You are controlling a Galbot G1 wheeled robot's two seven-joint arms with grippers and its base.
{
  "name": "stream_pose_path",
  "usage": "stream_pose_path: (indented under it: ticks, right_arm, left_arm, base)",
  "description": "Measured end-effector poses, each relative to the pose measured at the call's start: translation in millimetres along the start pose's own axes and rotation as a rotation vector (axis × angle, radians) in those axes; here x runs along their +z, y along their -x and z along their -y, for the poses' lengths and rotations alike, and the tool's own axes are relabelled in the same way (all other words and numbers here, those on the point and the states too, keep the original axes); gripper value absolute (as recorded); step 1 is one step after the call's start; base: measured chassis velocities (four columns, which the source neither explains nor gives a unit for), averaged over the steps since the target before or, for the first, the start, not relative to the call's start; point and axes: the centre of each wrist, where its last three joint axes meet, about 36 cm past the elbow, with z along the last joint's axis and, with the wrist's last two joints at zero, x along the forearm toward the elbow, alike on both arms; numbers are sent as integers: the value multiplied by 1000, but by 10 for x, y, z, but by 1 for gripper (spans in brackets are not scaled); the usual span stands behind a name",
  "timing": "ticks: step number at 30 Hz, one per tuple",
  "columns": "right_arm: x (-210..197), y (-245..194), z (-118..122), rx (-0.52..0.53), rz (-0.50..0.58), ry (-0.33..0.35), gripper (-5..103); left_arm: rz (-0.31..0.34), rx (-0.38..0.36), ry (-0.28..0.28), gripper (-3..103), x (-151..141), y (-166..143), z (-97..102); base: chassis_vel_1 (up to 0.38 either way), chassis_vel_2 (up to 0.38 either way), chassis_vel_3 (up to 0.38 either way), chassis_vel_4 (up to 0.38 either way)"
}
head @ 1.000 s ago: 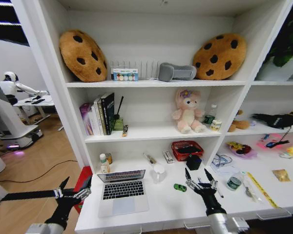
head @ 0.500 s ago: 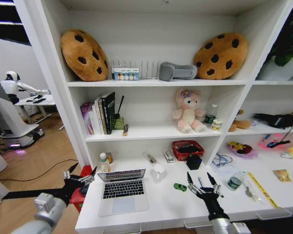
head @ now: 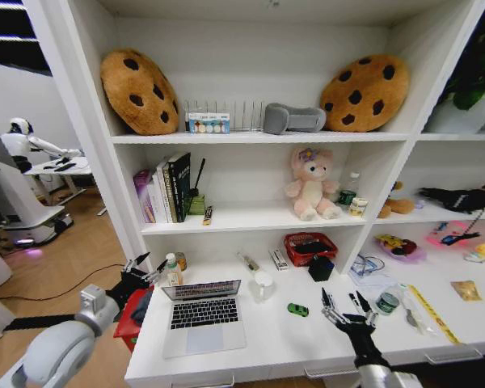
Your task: Organize the objects on the table.
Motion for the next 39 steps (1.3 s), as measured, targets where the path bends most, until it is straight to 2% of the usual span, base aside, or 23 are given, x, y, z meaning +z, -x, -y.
stream_pose_path:
  ticks: [1, 3, 6, 7, 8, 9, 12, 13, 15, 24, 32, 39]
  right_arm:
    - [0, 0, 0, 0, 0, 0, 100]
    - [53, -20, 25, 17, -8, 3, 100]
    - [67, -25, 29, 22, -11, 4, 100]
    - [95, -43, 33, 30, -18, 6, 100]
    - [112, -52, 42, 34, -22, 3, 100]
    - [112, -52, 42, 34, -22, 3, 100]
    - [125, -57, 69, 44, -24, -2, 100]
    - [125, -57, 69, 44, -24, -2, 100]
    - [130, -61, 83, 51, -25, -3, 100]
    - [192, -95, 104, 82, -35, 0, 100]
    - [269, -138, 141, 101, -41, -1, 100]
    - [295, -152, 171, 113, -40, 4, 100]
  left_arm:
    - [0, 0, 0, 50, 0, 0, 0]
    - [-17, 41, 2, 40, 72, 49, 88]
    - [-21, 50, 2, 40, 90, 68, 110]
    - [-31, 81, 5, 29, 135, 144, 165]
    - [-33, 98, 11, 24, 144, 200, 178]
    - [-33, 98, 11, 24, 144, 200, 178]
    - [-38, 120, 25, 7, 146, 307, 170]
    - [-38, 120, 25, 7, 146, 307, 170]
    - [-39, 125, 25, 1, 157, 362, 163]
    - [-51, 172, 36, 0, 163, 536, 254]
    - [-74, 205, 56, 0, 189, 553, 298]
    - [-99, 219, 45, 0, 289, 519, 396]
  base:
    - [0, 0, 0, 0]
    - [0, 0, 0, 0]
    - [0, 0, 0, 0]
    - [0, 0, 0, 0]
    - [0, 0, 0, 0]
    - [0, 0, 0, 0]
    - [0, 0, 0, 0]
    - [0, 0, 0, 0]
    - [0, 0, 0, 0]
    - [0, 0, 0, 0]
    - [0, 0, 0, 0]
    - [0, 0, 0, 0]
